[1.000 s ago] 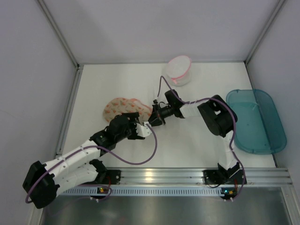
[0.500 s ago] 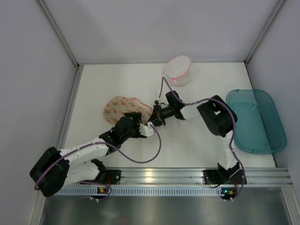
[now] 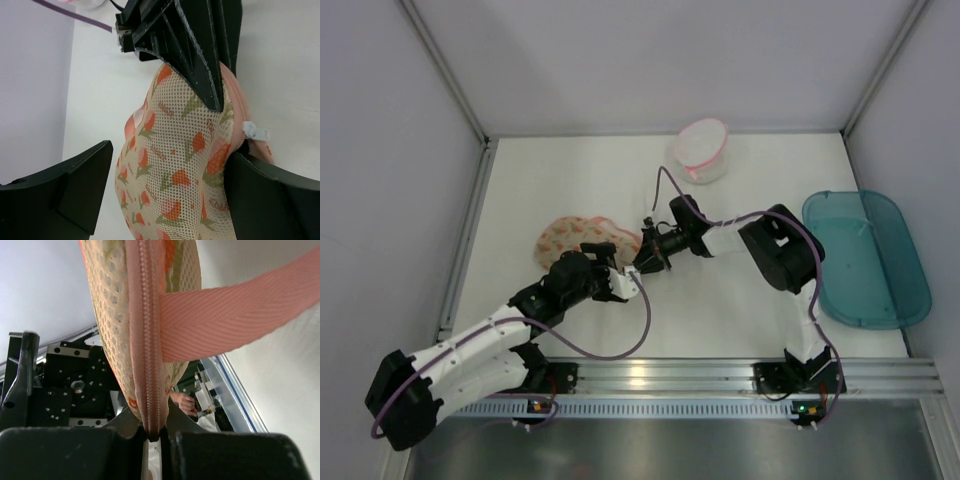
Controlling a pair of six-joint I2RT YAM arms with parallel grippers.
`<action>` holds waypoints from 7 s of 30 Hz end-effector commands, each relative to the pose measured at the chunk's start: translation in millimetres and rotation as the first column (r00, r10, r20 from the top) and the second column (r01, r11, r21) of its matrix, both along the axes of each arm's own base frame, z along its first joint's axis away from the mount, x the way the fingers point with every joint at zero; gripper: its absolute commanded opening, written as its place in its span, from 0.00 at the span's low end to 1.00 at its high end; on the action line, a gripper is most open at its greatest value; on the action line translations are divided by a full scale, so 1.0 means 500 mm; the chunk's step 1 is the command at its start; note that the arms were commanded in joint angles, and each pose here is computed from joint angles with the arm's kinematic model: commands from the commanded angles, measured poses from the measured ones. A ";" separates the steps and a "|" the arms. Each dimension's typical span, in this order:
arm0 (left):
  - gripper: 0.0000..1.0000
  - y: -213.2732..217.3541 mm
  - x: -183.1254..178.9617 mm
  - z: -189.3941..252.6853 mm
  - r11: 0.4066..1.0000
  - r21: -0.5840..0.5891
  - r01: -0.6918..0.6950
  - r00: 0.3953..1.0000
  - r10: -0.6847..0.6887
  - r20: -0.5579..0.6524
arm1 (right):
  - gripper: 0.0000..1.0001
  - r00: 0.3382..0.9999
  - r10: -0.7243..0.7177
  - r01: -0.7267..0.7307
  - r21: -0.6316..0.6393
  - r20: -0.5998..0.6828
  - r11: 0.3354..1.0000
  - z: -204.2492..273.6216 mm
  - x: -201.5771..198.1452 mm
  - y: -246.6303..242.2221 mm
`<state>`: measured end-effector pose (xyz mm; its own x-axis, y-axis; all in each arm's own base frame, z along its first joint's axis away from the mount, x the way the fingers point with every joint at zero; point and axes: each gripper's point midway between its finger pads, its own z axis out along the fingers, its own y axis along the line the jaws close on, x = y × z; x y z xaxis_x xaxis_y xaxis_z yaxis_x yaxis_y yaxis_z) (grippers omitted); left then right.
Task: Place the bra in the laundry bag and zip it closed
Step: Zip the laundry bag at the center of the board.
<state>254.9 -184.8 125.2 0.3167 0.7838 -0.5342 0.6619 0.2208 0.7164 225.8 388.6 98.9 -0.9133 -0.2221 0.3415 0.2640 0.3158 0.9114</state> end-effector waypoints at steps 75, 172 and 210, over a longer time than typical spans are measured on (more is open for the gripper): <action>0.81 -0.014 -0.110 0.073 0.986 -0.069 0.155 0.971 -0.165 -0.175 | 0.00 0.996 0.058 -0.061 0.049 0.060 0.997 0.029 -0.005 0.011; 0.87 -0.017 -0.130 -0.020 0.990 0.047 0.135 0.972 -0.123 -0.198 | 0.00 0.995 0.091 -0.094 0.061 0.051 0.994 0.030 -0.026 0.031; 0.58 -0.106 -0.157 0.003 0.602 0.475 0.642 0.646 -0.758 0.088 | 0.00 0.997 0.073 -0.072 0.040 -0.014 0.997 0.022 -0.031 0.021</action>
<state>163.7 -222.0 108.1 0.8878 0.4265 -0.1729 0.4145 -0.5778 0.7031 212.4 394.9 97.7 -0.8835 -0.2707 0.3823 0.2874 0.3313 0.8987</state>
